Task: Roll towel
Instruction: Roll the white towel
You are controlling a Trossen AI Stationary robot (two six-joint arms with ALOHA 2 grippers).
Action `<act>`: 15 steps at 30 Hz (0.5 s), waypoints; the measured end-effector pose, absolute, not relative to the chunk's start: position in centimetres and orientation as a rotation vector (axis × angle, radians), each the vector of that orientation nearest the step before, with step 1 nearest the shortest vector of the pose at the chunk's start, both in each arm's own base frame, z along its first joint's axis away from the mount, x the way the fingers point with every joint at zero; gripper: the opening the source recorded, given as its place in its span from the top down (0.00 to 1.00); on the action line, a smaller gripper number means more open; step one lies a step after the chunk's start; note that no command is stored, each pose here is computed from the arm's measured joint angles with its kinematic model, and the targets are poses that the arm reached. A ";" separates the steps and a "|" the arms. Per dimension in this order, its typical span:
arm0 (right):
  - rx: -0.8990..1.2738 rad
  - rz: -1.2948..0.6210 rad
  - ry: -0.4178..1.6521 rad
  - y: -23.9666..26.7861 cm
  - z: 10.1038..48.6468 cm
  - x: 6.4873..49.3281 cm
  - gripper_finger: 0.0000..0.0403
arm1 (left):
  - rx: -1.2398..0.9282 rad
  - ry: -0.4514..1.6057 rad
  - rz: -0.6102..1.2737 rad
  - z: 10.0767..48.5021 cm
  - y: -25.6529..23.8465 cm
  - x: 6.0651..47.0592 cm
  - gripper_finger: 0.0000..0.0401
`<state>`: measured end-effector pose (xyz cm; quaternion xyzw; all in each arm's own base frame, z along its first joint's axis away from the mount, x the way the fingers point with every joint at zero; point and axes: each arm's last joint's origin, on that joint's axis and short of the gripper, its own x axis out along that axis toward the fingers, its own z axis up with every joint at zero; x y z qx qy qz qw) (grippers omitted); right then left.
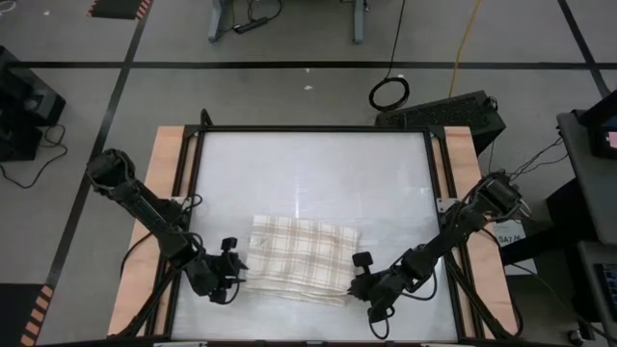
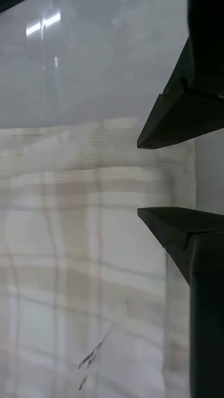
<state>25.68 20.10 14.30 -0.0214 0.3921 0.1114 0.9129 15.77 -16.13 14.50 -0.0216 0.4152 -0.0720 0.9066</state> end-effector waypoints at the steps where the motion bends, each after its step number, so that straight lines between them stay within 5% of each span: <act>1: -0.044 0.229 0.808 20.1 14.3 25.7 0.99 | -0.044 0.863 -0.154 14.4 -16.1 15.7 0.58; 7: -0.042 0.230 0.808 20.1 14.3 25.7 1.00 | -0.026 0.899 -0.157 13.7 -16.3 15.8 0.64; 15: -0.039 0.226 0.808 20.1 14.3 25.7 0.99 | 0.016 0.925 -0.152 12.7 -16.4 16.0 0.97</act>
